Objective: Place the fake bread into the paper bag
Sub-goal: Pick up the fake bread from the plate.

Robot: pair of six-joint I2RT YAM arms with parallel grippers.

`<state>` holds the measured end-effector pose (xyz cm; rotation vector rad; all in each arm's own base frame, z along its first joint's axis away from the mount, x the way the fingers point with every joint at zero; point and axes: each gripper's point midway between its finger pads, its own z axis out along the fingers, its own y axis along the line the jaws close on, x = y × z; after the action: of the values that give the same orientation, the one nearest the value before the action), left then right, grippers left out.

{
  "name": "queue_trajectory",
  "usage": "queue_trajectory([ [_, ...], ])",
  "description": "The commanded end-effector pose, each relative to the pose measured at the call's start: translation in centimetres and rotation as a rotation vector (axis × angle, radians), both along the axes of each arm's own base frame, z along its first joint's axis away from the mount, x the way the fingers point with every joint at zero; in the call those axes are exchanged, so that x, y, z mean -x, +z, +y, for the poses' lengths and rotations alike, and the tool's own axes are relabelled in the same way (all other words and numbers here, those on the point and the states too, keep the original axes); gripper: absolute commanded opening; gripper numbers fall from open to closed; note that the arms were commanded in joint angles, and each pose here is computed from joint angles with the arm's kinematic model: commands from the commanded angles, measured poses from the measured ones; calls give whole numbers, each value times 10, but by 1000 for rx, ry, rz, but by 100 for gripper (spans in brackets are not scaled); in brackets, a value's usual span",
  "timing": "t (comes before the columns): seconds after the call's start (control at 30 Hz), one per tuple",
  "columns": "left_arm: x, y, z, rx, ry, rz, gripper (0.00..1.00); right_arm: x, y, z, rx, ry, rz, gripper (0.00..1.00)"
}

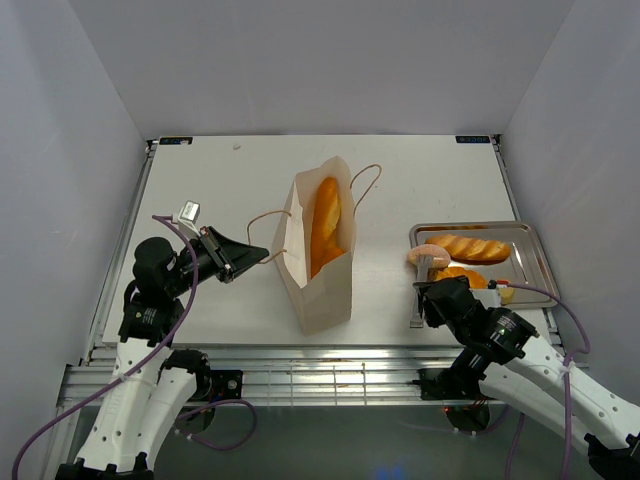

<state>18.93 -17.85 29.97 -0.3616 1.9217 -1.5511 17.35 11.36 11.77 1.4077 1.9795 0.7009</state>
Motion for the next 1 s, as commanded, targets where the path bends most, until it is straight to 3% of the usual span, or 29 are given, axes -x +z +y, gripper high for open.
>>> queue_trajectory([
  [0.0, 3, -2, -1, -2, -13, -7, 0, -12, 6, -12, 29, -73, -60, 51],
  [0.43, 4, -1, -1, -1, -16, -10, 0, -14, -3, -17, 52, -104, -56, 37],
  [0.57, 3, -1, -2, -2, -16, -9, 0, -14, -6, -16, 53, -103, -51, 19],
  [0.67, 3, -1, -2, -3, -17, -9, 0, -15, -4, -16, 54, -103, -59, 11],
  [0.97, 3, -3, -1, -4, -15, -3, 0, -21, 23, -13, 52, -79, -115, 8],
])
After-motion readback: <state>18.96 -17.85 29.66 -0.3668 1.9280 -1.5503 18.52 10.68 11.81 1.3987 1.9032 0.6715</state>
